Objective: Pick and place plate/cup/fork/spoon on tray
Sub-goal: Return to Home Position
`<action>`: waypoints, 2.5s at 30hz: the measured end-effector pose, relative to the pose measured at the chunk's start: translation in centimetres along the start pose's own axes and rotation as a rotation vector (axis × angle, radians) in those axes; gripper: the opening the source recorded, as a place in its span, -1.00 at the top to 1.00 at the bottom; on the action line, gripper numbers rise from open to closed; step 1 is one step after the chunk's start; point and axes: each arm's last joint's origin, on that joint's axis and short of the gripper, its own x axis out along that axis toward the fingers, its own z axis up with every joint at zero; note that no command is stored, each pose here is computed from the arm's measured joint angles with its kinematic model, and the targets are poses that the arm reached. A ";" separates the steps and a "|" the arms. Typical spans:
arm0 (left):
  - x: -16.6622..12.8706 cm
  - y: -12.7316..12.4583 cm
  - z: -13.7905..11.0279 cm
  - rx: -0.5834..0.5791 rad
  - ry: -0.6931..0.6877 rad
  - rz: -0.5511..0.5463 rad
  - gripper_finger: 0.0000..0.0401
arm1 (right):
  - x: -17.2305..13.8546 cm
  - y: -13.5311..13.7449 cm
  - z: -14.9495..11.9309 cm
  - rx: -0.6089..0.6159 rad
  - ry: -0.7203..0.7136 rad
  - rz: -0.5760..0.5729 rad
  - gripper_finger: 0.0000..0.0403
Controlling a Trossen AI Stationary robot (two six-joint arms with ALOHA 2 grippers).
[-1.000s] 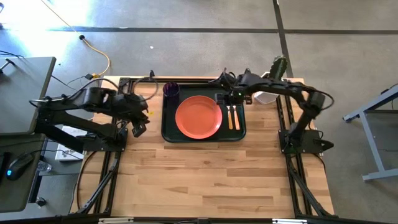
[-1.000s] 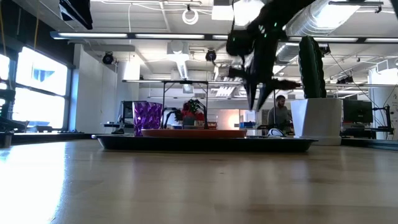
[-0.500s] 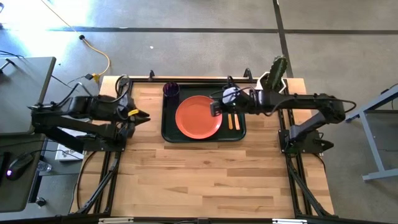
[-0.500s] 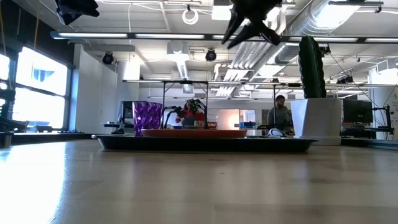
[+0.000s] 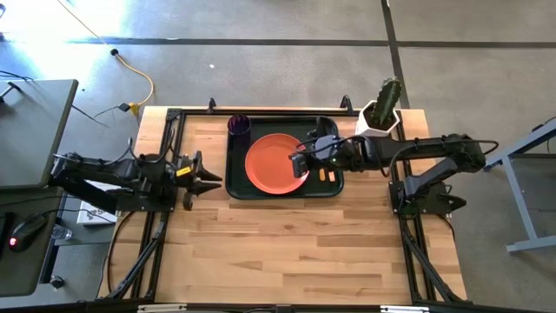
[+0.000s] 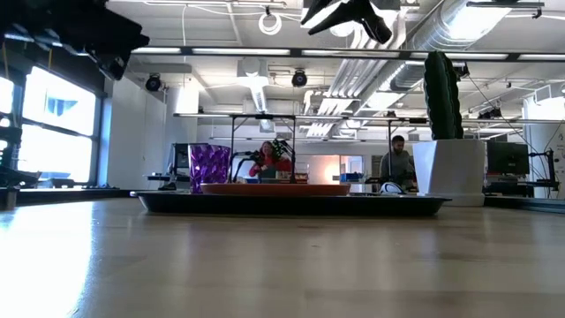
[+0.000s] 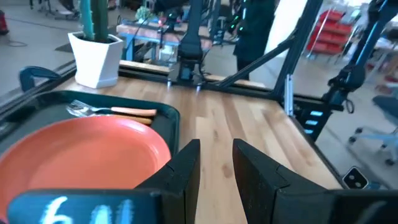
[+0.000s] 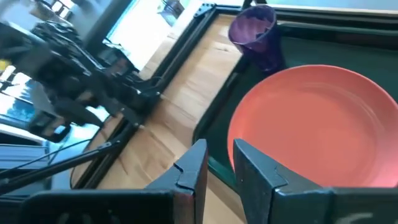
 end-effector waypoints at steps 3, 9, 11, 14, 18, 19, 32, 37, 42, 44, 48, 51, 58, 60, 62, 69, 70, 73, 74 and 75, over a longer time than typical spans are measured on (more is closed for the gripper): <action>0.1 0.2 -1.8 -0.020 -0.021 -0.012 0.57 | -0.2 0.5 -0.2 -0.002 -0.009 0.026 0.66; -0.3 0.5 -3.4 -0.035 -0.057 -0.020 0.57 | -0.3 0.8 -0.4 -0.005 -0.027 0.037 0.66; -0.6 0.6 -3.4 -0.028 -0.092 -0.029 0.57 | -0.4 0.9 -0.2 -0.034 -0.043 0.044 0.66; -0.9 0.7 -4.0 -0.014 -0.117 -0.034 0.57 | -1.6 0.9 0.9 -0.070 -0.072 0.097 0.66; -1.1 0.8 -4.8 -0.036 -0.149 -0.042 0.57 | -4.7 0.4 2.7 -0.147 -0.128 0.160 0.66; -1.1 0.9 -5.0 -0.047 -0.151 -0.043 0.57 | -5.8 0.3 3.1 -0.180 -0.152 0.175 0.66; -0.9 1.2 -5.9 -0.088 -0.153 -0.006 0.58 | -20.6 -5.8 4.6 -0.590 -0.339 0.332 0.66; -0.9 1.2 -5.9 -0.086 -0.159 0.006 0.58 | -21.3 -10.8 1.2 -0.586 -0.400 0.354 0.66; -0.9 1.2 -5.9 -0.080 -0.159 0.007 0.58 | -19.3 -15.2 -3.0 -0.573 -0.422 0.368 0.66; -0.9 1.2 -5.9 -0.080 -0.159 0.007 0.58 | -18.3 -16.8 -4.6 -0.571 -0.416 0.369 0.66; -0.9 1.2 -5.9 -0.080 -0.159 0.007 0.58 | -16.2 -19.3 -7.5 -0.562 -0.408 0.391 0.66; -0.9 1.2 -5.9 -0.080 -0.159 0.007 0.58 | -14.8 -20.9 -9.2 -0.545 -0.412 0.402 0.66; -0.9 1.2 -5.9 -0.080 -0.154 0.007 0.57 | -11.0 -21.8 -11.6 -0.504 -0.360 0.400 0.66; -0.9 1.2 -5.9 -0.079 -0.154 0.007 0.57 | -10.1 -22.2 -12.3 -0.502 -0.355 0.397 0.66; -0.9 1.2 -5.9 -0.080 -0.151 0.008 0.57 | -9.3 -22.5 -12.8 -0.484 -0.361 0.404 0.66; -0.8 1.2 -5.9 -0.079 -0.149 0.008 0.57 | -8.0 -23.1 -13.7 -0.410 -0.350 0.395 0.66; -0.8 1.2 -5.9 -0.079 -0.149 0.008 0.57 | -8.0 -23.2 -13.7 -0.404 -0.355 0.376 0.66; -0.8 1.2 -5.9 -0.079 -0.149 0.009 0.57 | -8.0 -23.2 -13.7 -0.362 -0.355 0.369 0.66; -0.8 1.2 -5.9 -0.080 -0.150 0.008 0.57 | -8.0 -23.2 -13.7 -0.359 -0.353 0.371 0.66; -0.8 1.2 -5.9 -0.079 -0.150 0.008 0.57 | -8.0 -23.2 -13.7 -0.361 -0.352 0.371 0.66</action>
